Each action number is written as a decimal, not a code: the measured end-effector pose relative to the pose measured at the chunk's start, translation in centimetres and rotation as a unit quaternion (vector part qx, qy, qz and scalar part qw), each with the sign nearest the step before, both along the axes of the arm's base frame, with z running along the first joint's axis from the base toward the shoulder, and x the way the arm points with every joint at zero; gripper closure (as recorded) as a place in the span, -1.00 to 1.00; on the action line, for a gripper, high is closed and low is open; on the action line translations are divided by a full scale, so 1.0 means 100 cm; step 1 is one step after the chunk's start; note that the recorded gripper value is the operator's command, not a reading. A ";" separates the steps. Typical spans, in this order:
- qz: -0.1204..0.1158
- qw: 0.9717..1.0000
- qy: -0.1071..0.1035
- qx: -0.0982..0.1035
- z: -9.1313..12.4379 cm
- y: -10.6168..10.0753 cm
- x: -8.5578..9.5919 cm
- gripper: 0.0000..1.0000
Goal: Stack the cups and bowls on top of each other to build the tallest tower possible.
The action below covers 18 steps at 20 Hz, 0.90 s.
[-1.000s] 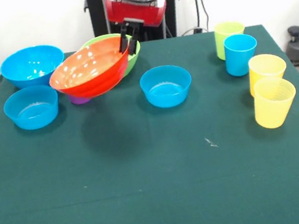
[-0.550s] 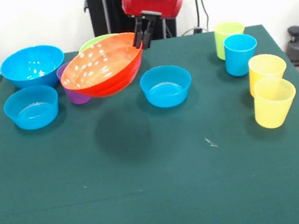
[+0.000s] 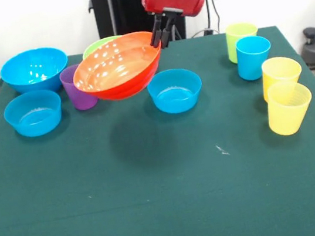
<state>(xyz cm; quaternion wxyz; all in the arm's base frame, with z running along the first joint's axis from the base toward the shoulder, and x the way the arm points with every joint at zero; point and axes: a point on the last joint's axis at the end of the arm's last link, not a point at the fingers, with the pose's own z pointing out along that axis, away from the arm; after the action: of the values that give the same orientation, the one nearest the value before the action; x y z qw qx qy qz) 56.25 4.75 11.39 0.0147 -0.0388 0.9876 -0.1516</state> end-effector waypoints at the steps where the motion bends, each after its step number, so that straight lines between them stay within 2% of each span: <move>1: 0.004 1.000 0.000 -0.003 0.000 0.002 -0.001 1.00; 5: 0.031 0.999 0.003 -0.024 0.000 0.012 -0.011 1.00; 9: 0.068 0.996 0.012 -0.054 -0.005 0.023 -0.025 1.00; 12: 0.103 0.991 0.026 -0.083 -0.016 0.031 -0.040 1.00; 14: 0.112 0.989 0.032 -0.092 -0.022 0.033 -0.045 1.00; 15: 0.121 0.987 0.041 -0.102 -0.029 0.033 -0.051 1.00; 18: 0.127 0.984 0.054 -0.112 -0.039 0.033 -0.060 1.00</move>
<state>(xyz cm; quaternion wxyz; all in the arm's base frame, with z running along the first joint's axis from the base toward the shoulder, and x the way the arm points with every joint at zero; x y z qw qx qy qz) 50.29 8.06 7.47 -0.0242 -0.1739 0.9506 -0.2558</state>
